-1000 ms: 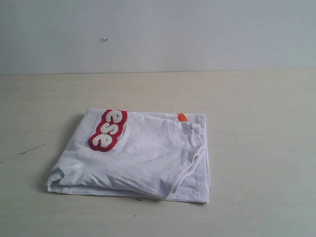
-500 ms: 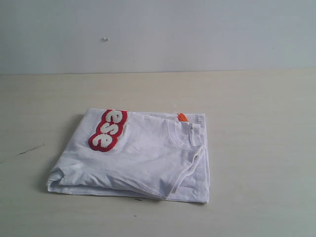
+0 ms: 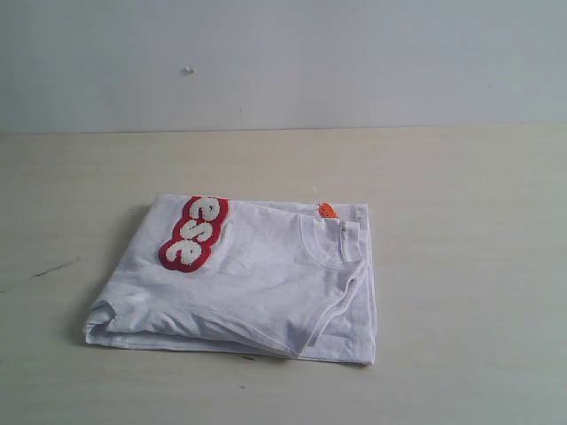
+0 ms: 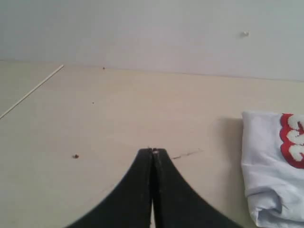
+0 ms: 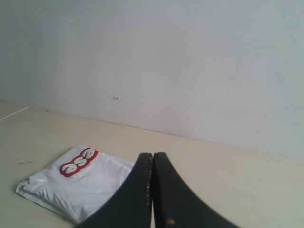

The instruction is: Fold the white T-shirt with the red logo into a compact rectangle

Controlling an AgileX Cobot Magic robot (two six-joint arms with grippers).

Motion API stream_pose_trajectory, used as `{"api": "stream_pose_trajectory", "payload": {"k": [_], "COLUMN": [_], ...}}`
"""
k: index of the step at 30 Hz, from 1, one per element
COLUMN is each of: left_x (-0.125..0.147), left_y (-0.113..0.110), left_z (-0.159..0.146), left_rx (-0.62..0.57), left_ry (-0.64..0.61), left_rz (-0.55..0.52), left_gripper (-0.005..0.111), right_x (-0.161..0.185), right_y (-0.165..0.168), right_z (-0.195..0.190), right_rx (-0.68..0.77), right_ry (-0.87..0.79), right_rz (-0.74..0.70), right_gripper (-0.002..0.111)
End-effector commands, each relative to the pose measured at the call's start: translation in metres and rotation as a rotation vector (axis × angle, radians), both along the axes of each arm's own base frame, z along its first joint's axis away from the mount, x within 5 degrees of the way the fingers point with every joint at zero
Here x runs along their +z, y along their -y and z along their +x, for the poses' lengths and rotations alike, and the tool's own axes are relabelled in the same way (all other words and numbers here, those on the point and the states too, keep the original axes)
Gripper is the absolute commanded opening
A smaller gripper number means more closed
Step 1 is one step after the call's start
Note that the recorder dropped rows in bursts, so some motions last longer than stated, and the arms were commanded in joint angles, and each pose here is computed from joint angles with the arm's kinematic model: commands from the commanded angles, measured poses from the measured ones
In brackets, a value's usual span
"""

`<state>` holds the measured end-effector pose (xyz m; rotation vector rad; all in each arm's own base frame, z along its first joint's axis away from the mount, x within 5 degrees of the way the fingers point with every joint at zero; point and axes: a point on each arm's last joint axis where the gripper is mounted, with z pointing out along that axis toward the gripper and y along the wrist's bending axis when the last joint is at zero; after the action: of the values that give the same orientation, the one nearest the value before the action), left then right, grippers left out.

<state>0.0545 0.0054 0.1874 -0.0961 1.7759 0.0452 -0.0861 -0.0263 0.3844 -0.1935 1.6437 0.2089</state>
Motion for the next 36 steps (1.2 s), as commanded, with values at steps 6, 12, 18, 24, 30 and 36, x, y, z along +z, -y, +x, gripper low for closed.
{"api": "stream_pose_trajectory", "payload": {"k": [6,12,18,24,30,36], "left_x": [-0.004,-0.004,-0.004,-0.003,-0.003,-0.003], "left_y": [0.000,0.000,-0.009,-0.011,-0.011,-0.011], "left_z": [-0.001,-0.001,-0.002,-0.002,-0.002,-0.002], "left_rx": [-0.004,-0.004,0.034,0.040,0.040,0.040], "left_ry": [-0.035,-0.036,-0.079,-0.083,-0.083,-0.083], "left_rz": [-0.007,-0.003,0.301,0.370,0.370,0.370], "left_gripper": [0.000,0.000,0.000,0.000,0.000,0.000], "right_x": [0.001,0.001,0.001,0.001,0.001,0.001], "right_y": [0.000,0.000,0.000,0.000,0.000,0.000], "right_z": [-0.001,-0.001,-0.001,-0.001,-0.001,-0.001], "right_rx": [-0.004,-0.004,-0.004,-0.004,-0.004,-0.004], "right_ry": [0.009,0.008,0.008,0.008,0.008,0.008], "right_rz": [-0.002,0.001,0.001,0.001,0.001,0.001], "right_gripper": [0.000,0.000,0.000,0.000,0.000,0.000]}}
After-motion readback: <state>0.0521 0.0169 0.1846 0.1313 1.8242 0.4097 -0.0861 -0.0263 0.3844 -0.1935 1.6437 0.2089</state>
